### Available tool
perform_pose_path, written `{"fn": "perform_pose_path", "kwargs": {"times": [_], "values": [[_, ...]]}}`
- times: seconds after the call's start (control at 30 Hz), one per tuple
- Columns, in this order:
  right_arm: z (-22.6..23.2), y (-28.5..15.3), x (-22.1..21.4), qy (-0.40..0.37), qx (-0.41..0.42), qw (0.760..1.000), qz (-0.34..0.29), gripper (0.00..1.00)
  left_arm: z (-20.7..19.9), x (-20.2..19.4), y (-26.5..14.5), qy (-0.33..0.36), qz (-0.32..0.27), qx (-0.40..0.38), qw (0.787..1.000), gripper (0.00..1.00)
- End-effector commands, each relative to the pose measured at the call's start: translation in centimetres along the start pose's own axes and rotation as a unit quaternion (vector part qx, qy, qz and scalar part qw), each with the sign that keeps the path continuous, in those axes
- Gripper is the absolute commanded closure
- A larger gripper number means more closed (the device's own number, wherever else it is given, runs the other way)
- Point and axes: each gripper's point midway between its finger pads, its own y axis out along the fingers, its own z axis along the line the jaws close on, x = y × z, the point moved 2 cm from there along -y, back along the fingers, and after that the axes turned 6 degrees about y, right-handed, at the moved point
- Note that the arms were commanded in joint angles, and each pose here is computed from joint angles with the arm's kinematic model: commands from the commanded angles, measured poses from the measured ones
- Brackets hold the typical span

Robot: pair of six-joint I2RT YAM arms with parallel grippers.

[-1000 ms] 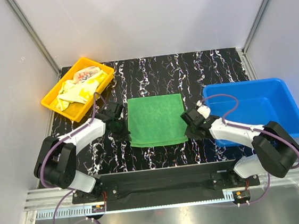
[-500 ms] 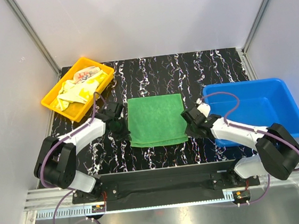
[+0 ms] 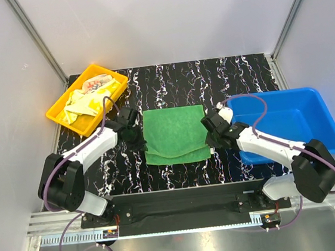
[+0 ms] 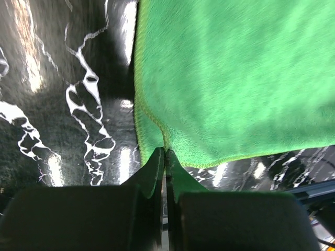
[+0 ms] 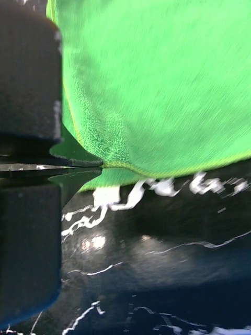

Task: Fold and stack the towels
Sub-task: Fold the towel

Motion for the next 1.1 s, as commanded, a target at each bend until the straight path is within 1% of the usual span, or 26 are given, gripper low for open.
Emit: {"fn": "perform_pose_path", "kwargs": {"times": [0.0, 0.17, 0.27, 0.33, 0.43, 0.47, 0.5, 0.57, 0.6, 0.67, 0.7, 0.77, 0.97, 1.07], "values": [[1.2, -2.3, 3.4, -0.011, 0.011, 0.998, -0.056, 1.0, -0.7, 1.9, -1.5, 0.009, -0.028, 0.004, 1.0, 1.0], [1.1, -2.3, 2.7, -0.009, 0.021, 0.999, -0.043, 1.0, -0.7, 1.6, -1.6, 0.009, -0.027, 0.0, 1.0, 1.0], [1.4, -2.6, 3.3, -0.021, 0.021, 0.998, -0.047, 1.0, -0.5, 1.5, -1.8, 0.014, -0.02, 0.005, 1.0, 1.0], [2.4, -4.1, 4.7, -0.044, 0.025, 0.997, -0.056, 1.0, -1.5, 2.9, -3.5, 0.02, -0.036, -0.003, 0.999, 1.0], [2.7, -5.6, 5.0, -0.055, 0.027, 0.997, -0.039, 1.0, -2.3, 3.1, -5.9, 0.024, -0.053, -0.023, 0.998, 1.0], [2.7, -5.7, 4.2, -0.053, 0.035, 0.998, -0.02, 1.0, -2.4, 2.7, -6.2, 0.022, -0.05, -0.029, 0.998, 1.0], [3.0, -6.1, 3.8, -0.042, 0.053, 0.998, -0.014, 1.0, -1.8, 1.6, -5.6, 0.018, -0.038, -0.028, 0.999, 1.0], [1.5, -4.8, 1.2, -0.035, 0.057, 0.998, 0.021, 1.0, -1.7, 0.4, -5.1, 0.015, -0.035, -0.045, 0.998, 1.0], [0.4, -3.9, 0.0, -0.029, 0.05, 0.998, 0.027, 1.0, -0.5, -1.1, -3.9, 0.01, -0.018, -0.032, 0.999, 1.0], [-0.9, -3.0, -1.0, -0.03, 0.034, 0.998, 0.035, 1.0, -0.4, -1.8, -2.8, 0.007, -0.01, -0.047, 0.999, 1.0], [-0.8, -2.7, -1.2, -0.028, 0.039, 0.998, 0.036, 1.0, 0.1, -2.8, -2.0, 0.005, 0.004, -0.045, 0.999, 1.0], [-1.7, -2.1, -2.4, -0.028, 0.038, 0.998, 0.05, 1.0, 0.2, -3.2, -1.3, 0.001, 0.008, -0.047, 0.999, 1.0], [-3.5, -1.2, -3.1, -0.033, 0.011, 0.998, 0.044, 1.0, 1.1, -4.1, -0.2, -0.001, 0.019, -0.033, 0.999, 1.0], [-3.7, -1.0, -3.6, -0.033, 0.015, 0.998, 0.051, 1.0, 1.4, -4.4, 0.0, -0.003, 0.022, -0.028, 0.999, 1.0]]}}
